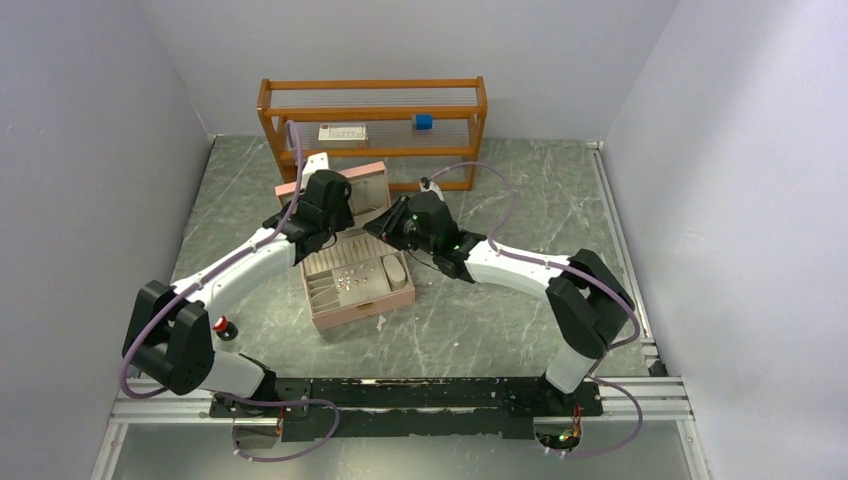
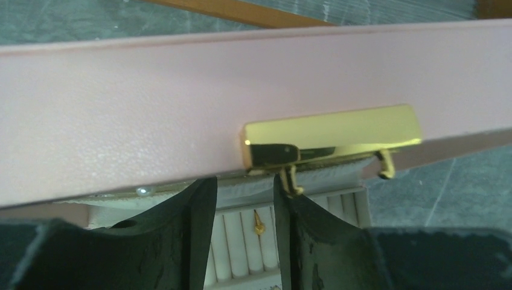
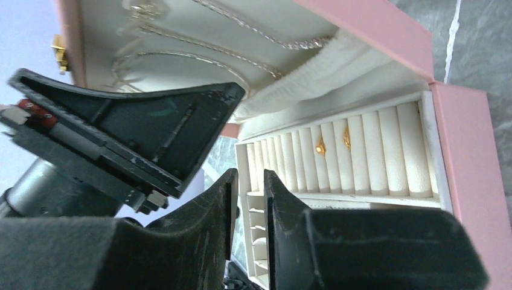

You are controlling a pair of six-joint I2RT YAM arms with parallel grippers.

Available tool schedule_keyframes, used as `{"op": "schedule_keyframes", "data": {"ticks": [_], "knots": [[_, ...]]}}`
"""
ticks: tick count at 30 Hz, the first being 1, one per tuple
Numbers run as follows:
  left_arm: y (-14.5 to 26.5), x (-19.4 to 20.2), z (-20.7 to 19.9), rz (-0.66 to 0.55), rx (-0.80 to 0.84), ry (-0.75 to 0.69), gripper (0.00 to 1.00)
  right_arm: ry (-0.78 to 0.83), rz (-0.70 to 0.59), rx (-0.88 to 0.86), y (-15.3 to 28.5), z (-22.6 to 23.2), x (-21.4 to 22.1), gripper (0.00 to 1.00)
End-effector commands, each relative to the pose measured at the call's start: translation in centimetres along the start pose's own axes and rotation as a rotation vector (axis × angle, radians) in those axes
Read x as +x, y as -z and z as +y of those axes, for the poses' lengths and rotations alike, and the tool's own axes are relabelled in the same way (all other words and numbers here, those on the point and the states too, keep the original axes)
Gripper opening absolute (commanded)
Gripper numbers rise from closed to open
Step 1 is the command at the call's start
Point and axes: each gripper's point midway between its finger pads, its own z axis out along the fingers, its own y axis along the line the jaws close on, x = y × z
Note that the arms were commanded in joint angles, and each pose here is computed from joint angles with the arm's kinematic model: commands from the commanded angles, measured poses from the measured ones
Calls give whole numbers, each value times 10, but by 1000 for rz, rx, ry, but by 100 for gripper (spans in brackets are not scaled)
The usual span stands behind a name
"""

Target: Organize the mixed jewelry

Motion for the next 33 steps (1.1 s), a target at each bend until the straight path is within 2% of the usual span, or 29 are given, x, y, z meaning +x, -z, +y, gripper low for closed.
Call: {"op": "schedule_keyframes", "data": {"ticks": [1, 8, 11, 14, 19, 22, 27, 33], "knots": [[17, -20, -18, -18, 105, 34, 45, 95, -64, -13, 16, 9, -20, 29], [52, -12, -10, 36, 151, 59, 52, 327, -59, -70, 43, 30, -41, 34], [76, -17, -6, 32, 185, 63, 55, 406, -110, -59, 54, 45, -60, 44], [98, -40, 1, -53, 199, 45, 59, 449, -180, -17, 58, 55, -87, 56], [114, -80, 15, -182, 129, 0, 73, 462, -208, 61, 36, 61, -120, 63], [123, -106, 17, -230, 108, 5, 77, 486, -209, 80, 23, 65, -130, 66], [109, -122, 24, -196, 88, 28, 78, 479, -177, 197, -4, 54, -141, 66], [89, -115, 35, -146, 96, 62, 78, 493, -97, 240, -23, 37, -128, 57]]}}
